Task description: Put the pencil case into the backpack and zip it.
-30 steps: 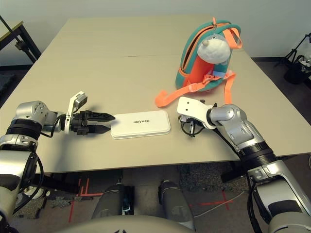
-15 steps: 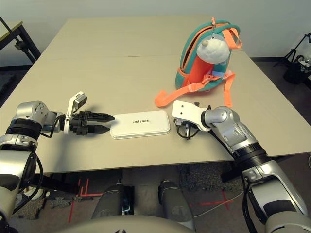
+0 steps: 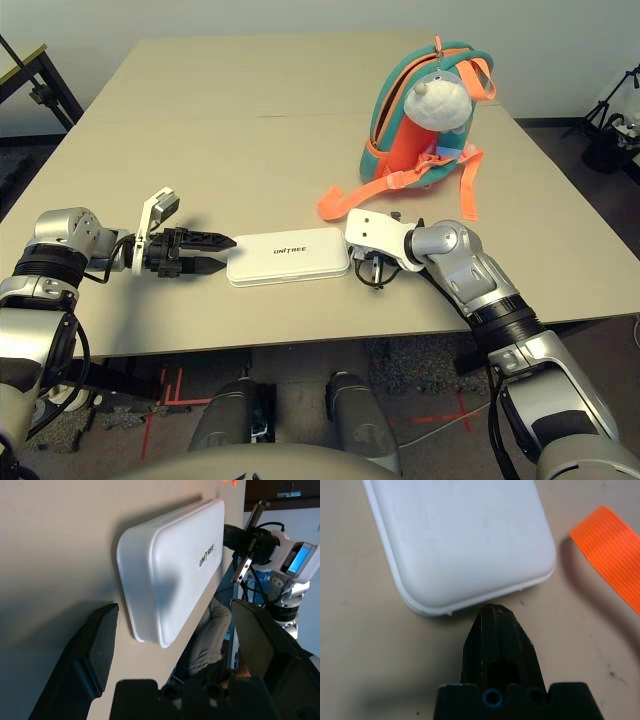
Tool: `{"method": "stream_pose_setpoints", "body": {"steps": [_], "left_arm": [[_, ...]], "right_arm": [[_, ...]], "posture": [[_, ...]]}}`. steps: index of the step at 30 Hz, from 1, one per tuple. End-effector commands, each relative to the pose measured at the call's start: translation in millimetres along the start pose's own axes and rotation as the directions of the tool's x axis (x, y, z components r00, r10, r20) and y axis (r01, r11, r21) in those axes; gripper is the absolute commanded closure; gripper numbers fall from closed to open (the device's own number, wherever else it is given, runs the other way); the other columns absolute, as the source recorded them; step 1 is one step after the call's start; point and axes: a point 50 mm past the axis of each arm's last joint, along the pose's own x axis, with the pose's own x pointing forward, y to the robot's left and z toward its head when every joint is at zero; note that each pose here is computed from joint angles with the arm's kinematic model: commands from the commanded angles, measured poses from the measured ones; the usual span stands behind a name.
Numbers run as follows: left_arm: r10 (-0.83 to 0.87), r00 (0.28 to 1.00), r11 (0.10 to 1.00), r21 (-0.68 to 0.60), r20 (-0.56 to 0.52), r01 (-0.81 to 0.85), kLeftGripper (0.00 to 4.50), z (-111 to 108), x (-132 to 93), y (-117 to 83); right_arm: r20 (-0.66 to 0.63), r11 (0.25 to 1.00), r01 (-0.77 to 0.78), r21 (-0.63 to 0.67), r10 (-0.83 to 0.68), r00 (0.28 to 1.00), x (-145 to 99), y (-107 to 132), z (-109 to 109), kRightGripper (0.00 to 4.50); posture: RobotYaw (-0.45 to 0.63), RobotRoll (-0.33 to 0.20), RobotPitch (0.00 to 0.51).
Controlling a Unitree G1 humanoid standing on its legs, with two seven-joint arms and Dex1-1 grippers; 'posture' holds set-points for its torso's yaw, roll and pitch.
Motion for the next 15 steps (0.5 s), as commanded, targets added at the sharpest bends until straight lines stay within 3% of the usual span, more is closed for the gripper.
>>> {"method": "stream_pose_setpoints", "body": {"steps": [1, 15], "left_arm": [[0.024, 1.0, 1.0, -0.011, -0.016, -0.024, 0.0, -2, 1, 4], [0.026, 1.0, 1.0, -0.007, -0.016, -0.026, 0.0, -1, 1, 4]], "right_arm": [[0.013, 0.998, -0.058, -0.016, 0.058, 0.998, 10, 8, 6, 4.48], [0.045, 0.996, -0.074, -0.051, 0.077, 0.996, 24, 11, 19, 4.48]], "posture": [[-0.19, 0.0, 0.069], [-0.2, 0.0, 0.063]]}}
